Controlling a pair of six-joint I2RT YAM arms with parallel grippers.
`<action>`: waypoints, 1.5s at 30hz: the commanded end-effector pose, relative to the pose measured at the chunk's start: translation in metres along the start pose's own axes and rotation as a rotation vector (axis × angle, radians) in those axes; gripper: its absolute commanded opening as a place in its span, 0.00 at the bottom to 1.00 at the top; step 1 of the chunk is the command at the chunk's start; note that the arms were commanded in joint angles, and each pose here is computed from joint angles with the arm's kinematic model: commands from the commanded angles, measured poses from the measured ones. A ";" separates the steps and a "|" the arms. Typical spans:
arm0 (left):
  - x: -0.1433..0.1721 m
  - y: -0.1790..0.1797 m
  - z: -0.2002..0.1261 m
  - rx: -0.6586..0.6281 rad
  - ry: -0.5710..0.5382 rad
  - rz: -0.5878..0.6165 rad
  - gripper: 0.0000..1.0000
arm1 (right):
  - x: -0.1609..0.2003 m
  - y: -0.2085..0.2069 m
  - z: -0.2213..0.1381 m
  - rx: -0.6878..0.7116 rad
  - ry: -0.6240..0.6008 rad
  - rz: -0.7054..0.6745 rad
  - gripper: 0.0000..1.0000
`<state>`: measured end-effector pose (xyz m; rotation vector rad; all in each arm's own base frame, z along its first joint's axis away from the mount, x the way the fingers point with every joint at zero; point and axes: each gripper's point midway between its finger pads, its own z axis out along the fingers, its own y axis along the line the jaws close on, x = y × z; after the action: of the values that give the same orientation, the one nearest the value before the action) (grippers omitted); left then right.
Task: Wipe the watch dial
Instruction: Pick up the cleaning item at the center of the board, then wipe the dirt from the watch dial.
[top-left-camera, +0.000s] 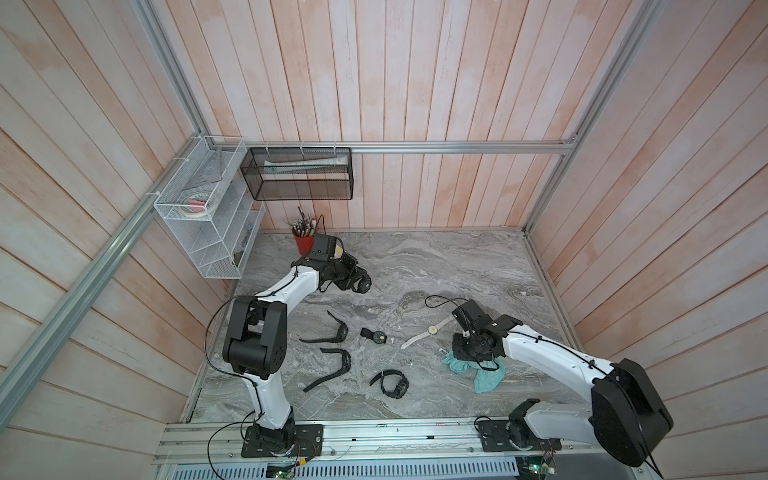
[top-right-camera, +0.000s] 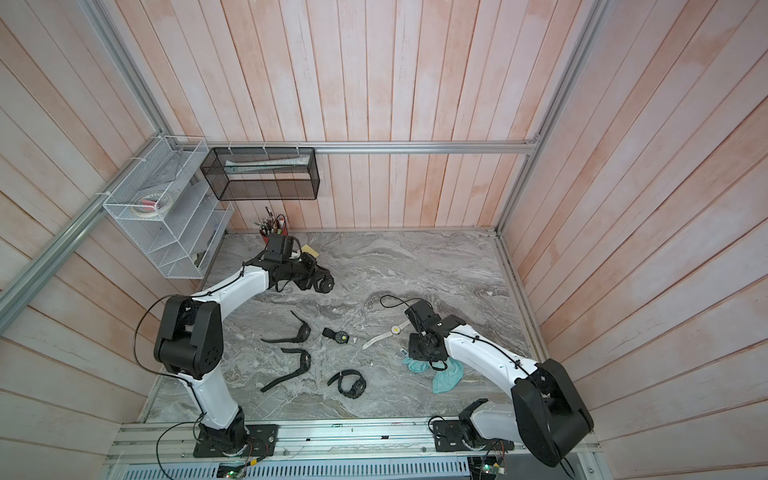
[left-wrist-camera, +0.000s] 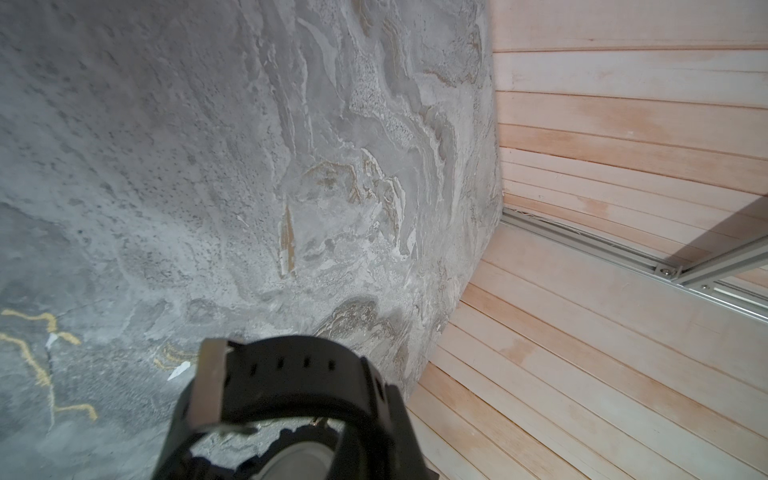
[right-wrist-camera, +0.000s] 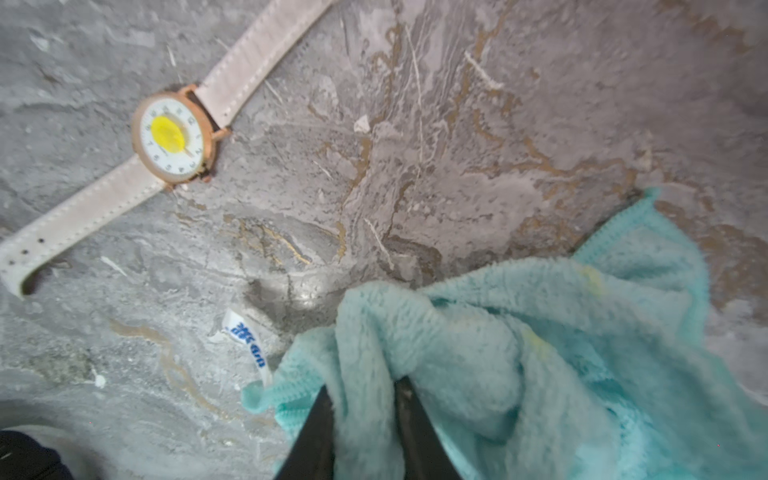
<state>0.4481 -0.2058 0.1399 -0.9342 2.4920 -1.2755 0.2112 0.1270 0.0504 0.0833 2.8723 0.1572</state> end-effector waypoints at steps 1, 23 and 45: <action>0.005 -0.022 -0.015 0.059 -0.003 0.039 0.00 | -0.032 0.007 -0.032 -0.018 -0.153 -0.013 0.12; 0.030 -0.084 -0.031 0.238 0.023 0.114 0.00 | -0.164 0.034 -0.183 -0.119 -0.873 -0.163 0.07; 0.051 -0.134 -0.037 0.425 -0.007 0.117 0.00 | -0.210 0.193 -0.184 -0.650 -0.996 -0.428 0.04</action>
<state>0.4530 -0.2728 0.2442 -0.7175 2.2063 -1.6349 0.3748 0.2649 0.2624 -0.4228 1.8315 0.6113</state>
